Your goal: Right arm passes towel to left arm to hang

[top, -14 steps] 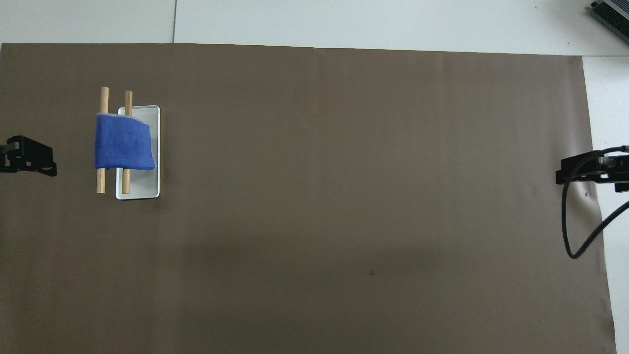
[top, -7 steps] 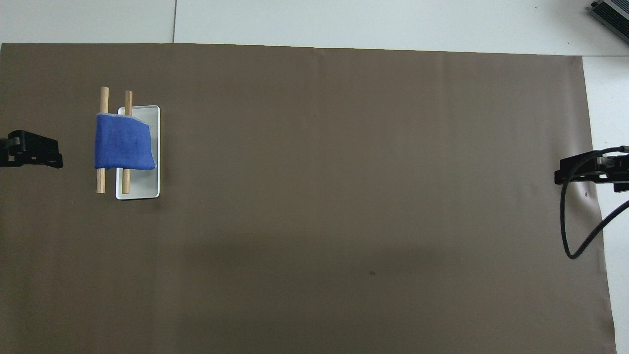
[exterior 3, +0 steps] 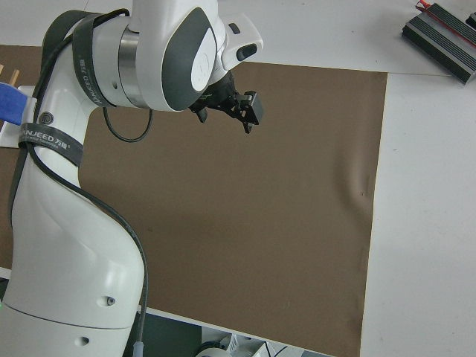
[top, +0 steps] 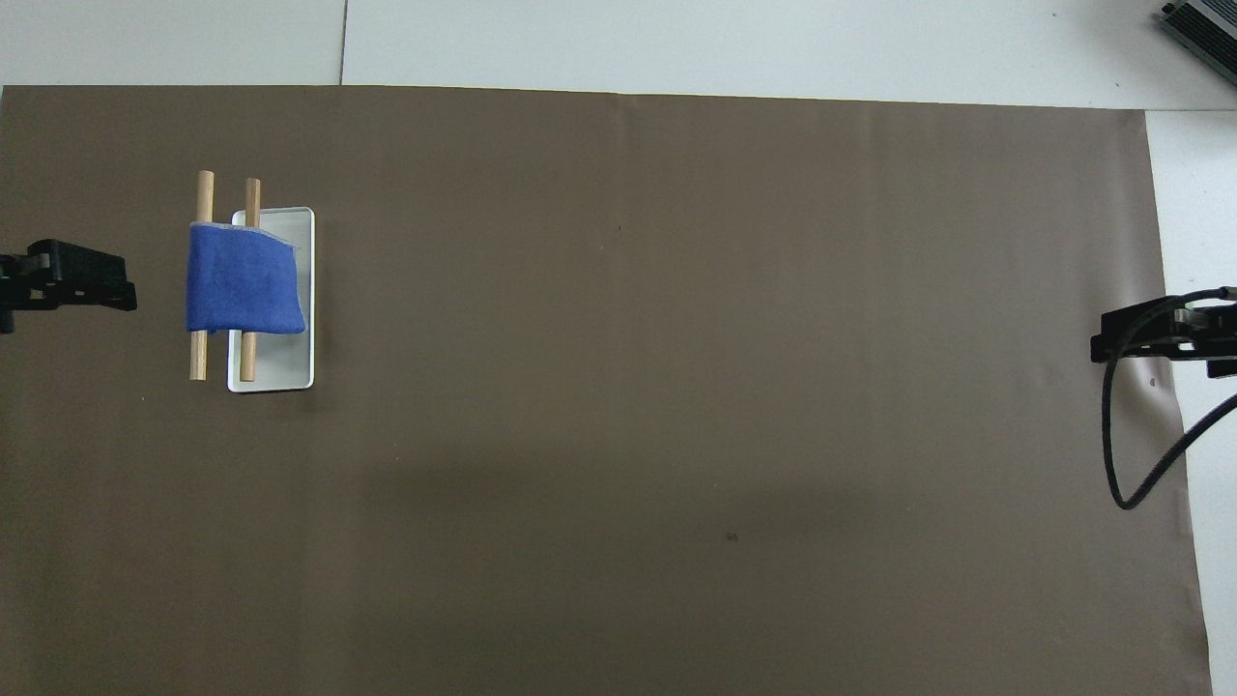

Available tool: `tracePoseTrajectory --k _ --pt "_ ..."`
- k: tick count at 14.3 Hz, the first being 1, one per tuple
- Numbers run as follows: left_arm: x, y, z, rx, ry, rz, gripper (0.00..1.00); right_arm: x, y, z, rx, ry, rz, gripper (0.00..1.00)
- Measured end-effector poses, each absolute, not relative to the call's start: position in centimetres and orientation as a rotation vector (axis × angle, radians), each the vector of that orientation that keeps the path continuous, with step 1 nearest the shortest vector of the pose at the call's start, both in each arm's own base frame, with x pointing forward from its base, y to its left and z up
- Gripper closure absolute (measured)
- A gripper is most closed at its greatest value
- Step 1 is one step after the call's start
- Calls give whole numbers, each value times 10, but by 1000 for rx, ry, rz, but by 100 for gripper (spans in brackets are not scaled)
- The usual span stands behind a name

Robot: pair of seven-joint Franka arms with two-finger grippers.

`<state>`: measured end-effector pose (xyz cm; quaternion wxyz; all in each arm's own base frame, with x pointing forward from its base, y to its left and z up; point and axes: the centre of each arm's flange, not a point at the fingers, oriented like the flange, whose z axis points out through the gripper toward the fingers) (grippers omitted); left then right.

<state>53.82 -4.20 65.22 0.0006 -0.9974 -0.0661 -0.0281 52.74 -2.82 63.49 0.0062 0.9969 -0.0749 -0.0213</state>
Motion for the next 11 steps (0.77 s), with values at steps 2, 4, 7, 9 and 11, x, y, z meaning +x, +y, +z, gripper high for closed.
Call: tracePoseTrajectory --k 2,4,7,9,11 --pt "538 -42 651 -3132 -208 -85 0 527 -28 635 3120 -234 -67 0" --pt "538 -42 650 -3132 -208 -82 0 527 -28 635 3120 -234 -67 0" --pt "538 -41 649 -3132 -209 -78 0 527 -28 635 3120 -234 -66 0" --pt "538 -41 649 -3132 -209 -78 0 527 -28 635 3120 -234 -66 0" --pt "538 -41 649 -3132 -207 -77 0 527 -28 635 3120 -234 -66 0"
